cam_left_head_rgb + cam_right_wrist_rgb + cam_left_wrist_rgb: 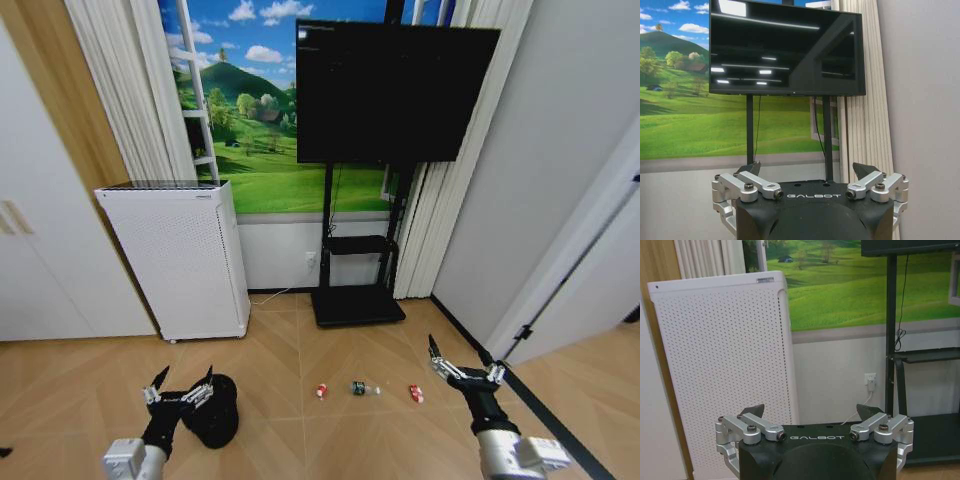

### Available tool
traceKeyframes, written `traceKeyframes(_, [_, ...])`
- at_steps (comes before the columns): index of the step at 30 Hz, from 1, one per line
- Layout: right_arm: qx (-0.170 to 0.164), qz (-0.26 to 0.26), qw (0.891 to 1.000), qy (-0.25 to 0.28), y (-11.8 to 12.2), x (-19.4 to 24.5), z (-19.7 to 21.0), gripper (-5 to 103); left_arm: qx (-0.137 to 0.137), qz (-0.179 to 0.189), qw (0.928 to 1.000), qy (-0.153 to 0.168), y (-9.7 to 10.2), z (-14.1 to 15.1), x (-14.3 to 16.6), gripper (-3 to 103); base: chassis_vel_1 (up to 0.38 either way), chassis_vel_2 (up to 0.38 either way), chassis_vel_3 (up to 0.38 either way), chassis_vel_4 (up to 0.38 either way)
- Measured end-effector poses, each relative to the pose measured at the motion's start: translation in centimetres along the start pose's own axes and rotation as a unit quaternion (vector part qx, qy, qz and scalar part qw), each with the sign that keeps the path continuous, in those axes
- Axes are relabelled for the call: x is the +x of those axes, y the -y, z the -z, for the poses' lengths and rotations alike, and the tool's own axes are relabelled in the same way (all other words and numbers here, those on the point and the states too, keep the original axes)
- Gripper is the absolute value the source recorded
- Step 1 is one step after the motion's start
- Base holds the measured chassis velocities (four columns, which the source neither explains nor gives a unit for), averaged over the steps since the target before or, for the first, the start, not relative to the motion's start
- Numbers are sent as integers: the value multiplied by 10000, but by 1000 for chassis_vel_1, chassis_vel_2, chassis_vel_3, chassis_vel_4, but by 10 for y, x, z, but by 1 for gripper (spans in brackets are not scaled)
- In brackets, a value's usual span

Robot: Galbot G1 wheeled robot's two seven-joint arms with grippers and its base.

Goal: Pick up the trash bin and place the garbage on the floor into it.

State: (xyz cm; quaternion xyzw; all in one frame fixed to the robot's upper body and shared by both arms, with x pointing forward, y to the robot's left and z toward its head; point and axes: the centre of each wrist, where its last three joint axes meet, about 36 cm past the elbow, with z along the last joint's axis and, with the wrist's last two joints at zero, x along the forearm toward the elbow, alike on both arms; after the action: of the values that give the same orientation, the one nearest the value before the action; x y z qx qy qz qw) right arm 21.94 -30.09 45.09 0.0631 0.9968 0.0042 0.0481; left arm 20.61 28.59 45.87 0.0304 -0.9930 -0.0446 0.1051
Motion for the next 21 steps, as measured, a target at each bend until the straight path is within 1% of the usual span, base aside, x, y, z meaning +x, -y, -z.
traceKeyframes(2, [73, -59, 10000, -12, 1, 0, -1, 100, -5, 2, 10000, -4, 1, 0, 0, 100, -341, 349, 332, -357])
traceKeyframes(8, [110, -116, 9999, 63, 3, -1, -2, 100, -21, -4, 10000, -27, 1, -2, 0, 100, -363, 353, 361, -347])
traceKeyframes(10, [139, -58, 9997, 201, 4, -1, -5, 100, -61, -52, 9999, 61, 0, -3, -1, 100, -352, 343, 342, -336])
traceKeyframes(12, [151, -42, 9996, 218, 4, 0, -6, 100, -71, -82, 9999, 108, 0, -3, -1, 100, -330, 296, 342, -327])
traceKeyframes(13, [163, -29, 9996, 224, 4, 0, -7, 100, -123, -142, 9996, 196, 0, -3, 0, 100, -258, 307, 279, -191])
traceKeyframes(14, [163, -29, 9996, 224, 4, 0, -7, 100, -123, -142, 9996, 196, 0, -3, 0, 100, -258, 307, 279, -191])
traceKeyframes(15, [161, -21, 9996, 237, 4, 0, -7, 100, -212, -157, 9993, 283, -1, -4, -1, 100, -181, 217, 228, -52])
traceKeyframes(19, [164, -11, 9995, 255, 4, 0, -6, 100, -280, -162, 9989, 345, -1, -5, -1, 100, -143, 90, 33, -62])
traceKeyframes(21, [167, 10, 9995, 265, 5, 1, -6, 100, -311, -154, 9986, 403, -1, -5, -1, 100, 0, 26, -6, -5])
